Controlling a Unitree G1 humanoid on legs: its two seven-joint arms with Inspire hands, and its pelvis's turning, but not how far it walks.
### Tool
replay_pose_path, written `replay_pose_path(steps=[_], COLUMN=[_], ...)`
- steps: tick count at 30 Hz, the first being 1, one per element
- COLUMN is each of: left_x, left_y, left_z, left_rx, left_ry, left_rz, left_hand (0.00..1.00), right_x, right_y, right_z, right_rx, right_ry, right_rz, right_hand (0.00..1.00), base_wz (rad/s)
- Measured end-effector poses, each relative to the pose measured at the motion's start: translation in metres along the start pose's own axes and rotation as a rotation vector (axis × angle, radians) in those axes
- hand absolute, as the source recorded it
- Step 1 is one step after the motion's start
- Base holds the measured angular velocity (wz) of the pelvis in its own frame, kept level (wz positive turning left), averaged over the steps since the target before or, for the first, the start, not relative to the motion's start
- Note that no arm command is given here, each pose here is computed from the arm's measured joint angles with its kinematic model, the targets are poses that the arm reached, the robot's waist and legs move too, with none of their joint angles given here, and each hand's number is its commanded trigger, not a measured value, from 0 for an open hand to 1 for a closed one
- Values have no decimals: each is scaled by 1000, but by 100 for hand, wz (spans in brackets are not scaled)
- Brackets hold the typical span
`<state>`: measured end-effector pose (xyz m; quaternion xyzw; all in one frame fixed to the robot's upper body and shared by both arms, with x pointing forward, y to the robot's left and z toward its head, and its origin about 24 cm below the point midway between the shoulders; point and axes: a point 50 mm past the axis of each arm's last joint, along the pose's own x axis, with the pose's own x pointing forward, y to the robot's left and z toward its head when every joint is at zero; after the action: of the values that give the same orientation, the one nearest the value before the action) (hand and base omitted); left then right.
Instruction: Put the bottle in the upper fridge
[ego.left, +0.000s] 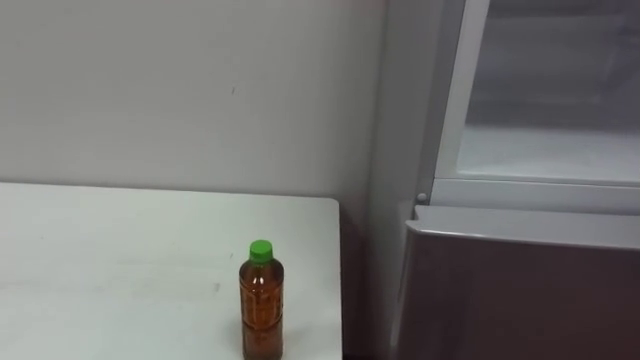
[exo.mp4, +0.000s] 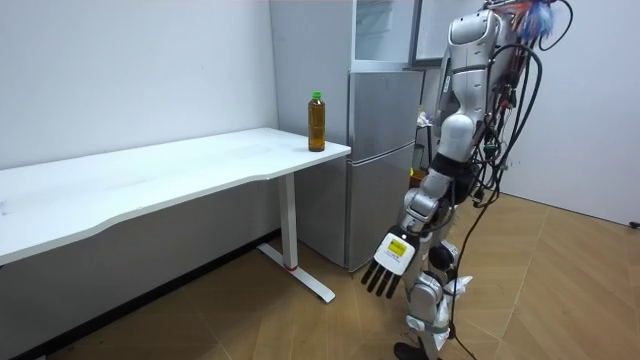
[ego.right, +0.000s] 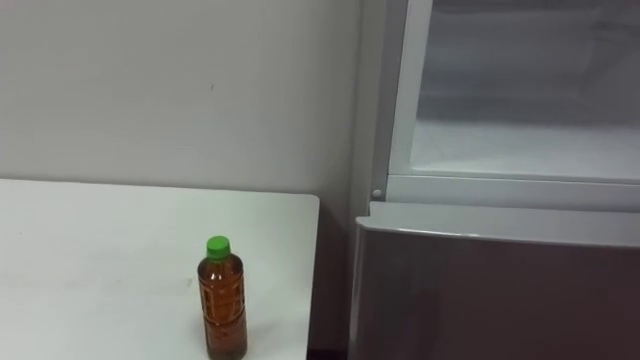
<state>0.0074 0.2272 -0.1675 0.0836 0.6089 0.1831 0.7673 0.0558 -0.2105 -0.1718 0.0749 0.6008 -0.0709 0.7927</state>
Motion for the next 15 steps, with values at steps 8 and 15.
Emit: replay_pose_path(steps=[8, 15], left_x=[1, 2], left_y=[-2, -2], left_z=[9, 15], left_rx=[41, 42], left_ry=[-38, -58], left_rz=[-23, -29], left_hand=[0, 0], right_x=[-3, -31], right_y=[24, 66], right_z=[51, 117], right_rx=[-43, -133], right_ry=[-244, -556], right_rz=[148, 348], right_hand=[0, 0], base_wz=[0, -1])
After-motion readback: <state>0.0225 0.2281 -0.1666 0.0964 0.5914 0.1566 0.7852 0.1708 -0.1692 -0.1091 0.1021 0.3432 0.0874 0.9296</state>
